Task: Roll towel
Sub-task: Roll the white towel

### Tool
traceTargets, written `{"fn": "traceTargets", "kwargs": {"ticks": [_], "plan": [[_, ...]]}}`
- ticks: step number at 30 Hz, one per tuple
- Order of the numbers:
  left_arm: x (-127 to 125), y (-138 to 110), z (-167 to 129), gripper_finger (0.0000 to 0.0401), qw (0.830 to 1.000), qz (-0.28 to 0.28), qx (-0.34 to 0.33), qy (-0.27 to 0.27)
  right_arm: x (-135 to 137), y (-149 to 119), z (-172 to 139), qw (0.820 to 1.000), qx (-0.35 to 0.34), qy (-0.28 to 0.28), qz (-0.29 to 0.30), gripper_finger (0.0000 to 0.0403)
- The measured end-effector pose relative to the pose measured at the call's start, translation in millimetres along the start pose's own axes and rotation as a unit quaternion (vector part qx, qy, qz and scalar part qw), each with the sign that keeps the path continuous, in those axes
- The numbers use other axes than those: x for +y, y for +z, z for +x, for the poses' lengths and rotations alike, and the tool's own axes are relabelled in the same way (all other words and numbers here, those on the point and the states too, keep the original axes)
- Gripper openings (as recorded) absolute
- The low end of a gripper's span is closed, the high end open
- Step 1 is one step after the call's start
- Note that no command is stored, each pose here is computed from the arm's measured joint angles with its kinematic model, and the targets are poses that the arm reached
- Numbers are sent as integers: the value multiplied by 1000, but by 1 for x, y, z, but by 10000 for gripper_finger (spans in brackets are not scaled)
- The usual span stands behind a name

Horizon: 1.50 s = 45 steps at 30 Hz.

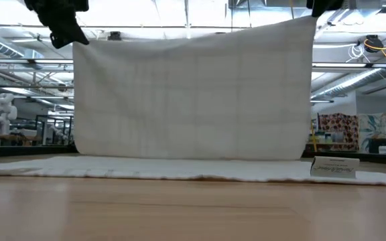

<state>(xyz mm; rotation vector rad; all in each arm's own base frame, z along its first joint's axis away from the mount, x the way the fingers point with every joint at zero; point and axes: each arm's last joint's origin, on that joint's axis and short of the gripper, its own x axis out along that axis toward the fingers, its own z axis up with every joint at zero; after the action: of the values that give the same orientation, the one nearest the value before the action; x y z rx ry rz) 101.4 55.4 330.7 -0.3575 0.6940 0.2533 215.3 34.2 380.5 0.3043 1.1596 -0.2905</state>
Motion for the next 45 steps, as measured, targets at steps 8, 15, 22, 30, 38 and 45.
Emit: {"fn": "traceTargets", "kwargs": {"ticks": [8,15,22,30,38,45], "plan": [[6,-14,18,6,999,-12,38,1,10,-4,11,998,50,-24,-17,0],[9,-20,25,17,999,-17,50,1,8,-12,3,998,50,-23,4,0],[7,-20,25,19,998,-29,53,-23,20,-16,5,998,55,-15,-11,0],[4,-21,25,20,998,-24,59,-31,36,-17,18,997,74,-23,-31,0],[1,-25,30,20,996,-36,72,-39,48,-16,32,993,95,-33,-57,0],[0,-48,52,20,988,-64,131,-52,65,-18,47,989,118,-37,-76,0]]}}
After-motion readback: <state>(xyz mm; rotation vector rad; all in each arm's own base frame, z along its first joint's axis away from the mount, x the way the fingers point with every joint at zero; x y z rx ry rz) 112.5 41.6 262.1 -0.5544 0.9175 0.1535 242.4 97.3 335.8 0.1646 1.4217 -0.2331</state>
